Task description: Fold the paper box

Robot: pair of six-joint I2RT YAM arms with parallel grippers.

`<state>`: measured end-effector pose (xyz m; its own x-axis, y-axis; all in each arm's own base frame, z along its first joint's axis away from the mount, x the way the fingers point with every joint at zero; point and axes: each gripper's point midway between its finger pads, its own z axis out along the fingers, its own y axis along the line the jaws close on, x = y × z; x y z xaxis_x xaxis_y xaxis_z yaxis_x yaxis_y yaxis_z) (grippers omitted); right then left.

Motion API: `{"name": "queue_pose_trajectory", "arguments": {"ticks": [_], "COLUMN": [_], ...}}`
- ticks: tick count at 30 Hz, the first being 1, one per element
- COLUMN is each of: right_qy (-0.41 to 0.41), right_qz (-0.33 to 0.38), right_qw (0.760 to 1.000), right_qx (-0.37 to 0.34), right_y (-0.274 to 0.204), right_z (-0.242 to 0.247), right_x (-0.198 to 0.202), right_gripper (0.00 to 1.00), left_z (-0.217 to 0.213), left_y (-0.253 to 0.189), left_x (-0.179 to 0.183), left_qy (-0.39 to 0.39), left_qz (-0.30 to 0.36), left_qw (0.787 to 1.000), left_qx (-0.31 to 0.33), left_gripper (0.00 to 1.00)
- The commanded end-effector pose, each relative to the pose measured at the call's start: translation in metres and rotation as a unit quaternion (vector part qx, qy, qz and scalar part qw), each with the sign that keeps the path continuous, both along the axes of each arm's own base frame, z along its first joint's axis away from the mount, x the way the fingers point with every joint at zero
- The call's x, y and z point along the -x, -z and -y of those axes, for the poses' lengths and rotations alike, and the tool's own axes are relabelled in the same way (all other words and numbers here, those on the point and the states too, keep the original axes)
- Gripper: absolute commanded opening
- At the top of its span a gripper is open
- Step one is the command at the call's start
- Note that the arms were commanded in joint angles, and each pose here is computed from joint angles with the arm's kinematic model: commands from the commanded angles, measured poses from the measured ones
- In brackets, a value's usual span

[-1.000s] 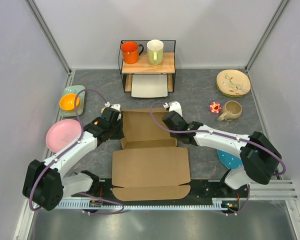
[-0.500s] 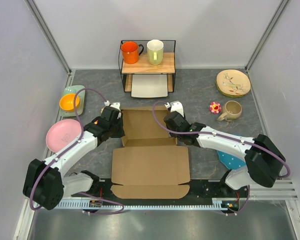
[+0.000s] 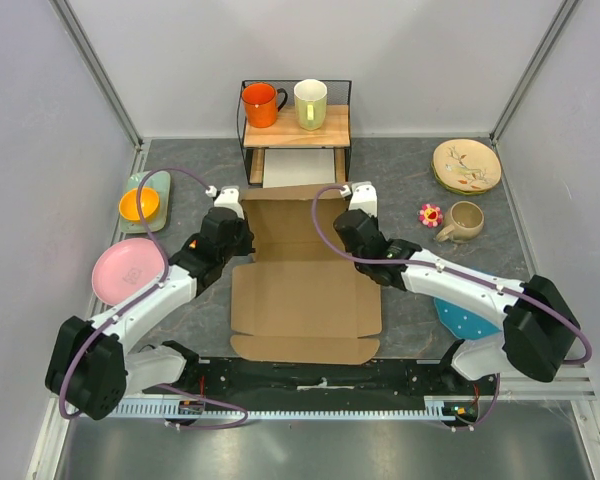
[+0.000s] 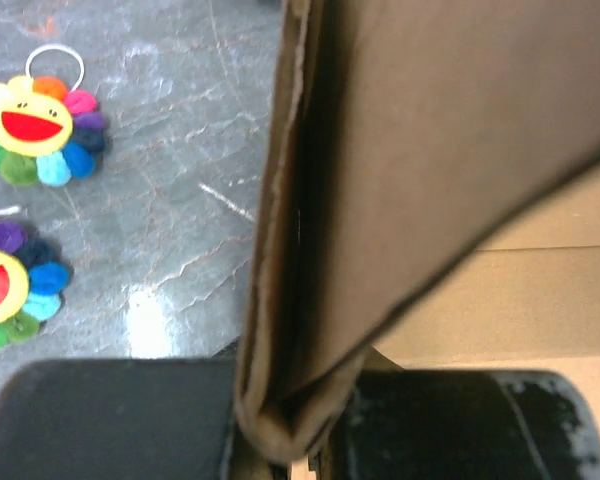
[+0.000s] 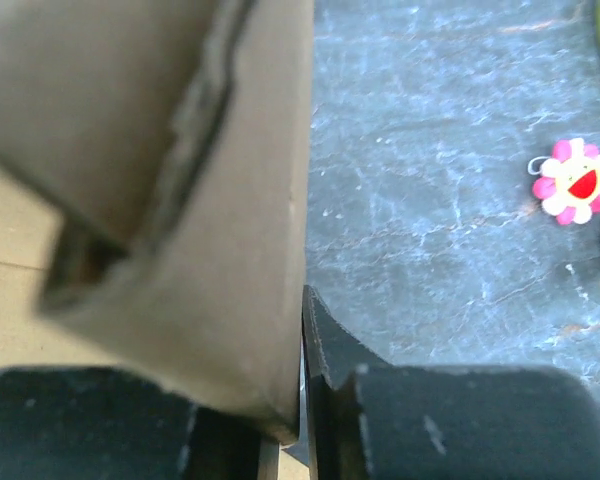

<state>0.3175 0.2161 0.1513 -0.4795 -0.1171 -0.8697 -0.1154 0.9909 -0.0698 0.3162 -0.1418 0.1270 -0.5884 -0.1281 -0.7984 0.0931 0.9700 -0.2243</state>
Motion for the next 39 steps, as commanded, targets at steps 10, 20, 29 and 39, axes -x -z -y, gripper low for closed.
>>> {"name": "queue_pose_trajectory", "arguments": {"ticks": [10, 20, 29, 39], "right_qy": [0.019, -0.044, -0.156, 0.003], "right_qz": [0.001, -0.029, -0.015, 0.009], "right_qw": [0.999, 0.997, 0.983, 0.984], "right_qx": [-0.032, -0.053, -0.091, -0.178], "right_y": [0.054, 0.038, -0.020, -0.068], "right_z": [0.012, 0.005, -0.004, 0.050], "right_x": [0.010, 0.038, 0.085, 0.055], "right_gripper": [0.52, 0.84, 0.98, 0.98], "left_z": [0.019, 0.014, 0.004, 0.018], "left_y": [-0.005, 0.008, 0.020, 0.038], "left_x": [-0.017, -0.018, -0.022, -0.023], "left_qy": [0.007, -0.038, -0.102, -0.080], "left_qz": [0.181, 0.155, 0.132, 0.118], "left_qw": [0.983, 0.986, 0.985, 0.989], "left_qx": [0.001, -0.051, -0.054, -0.038], "left_gripper": [0.02, 0.02, 0.02, 0.02]}}
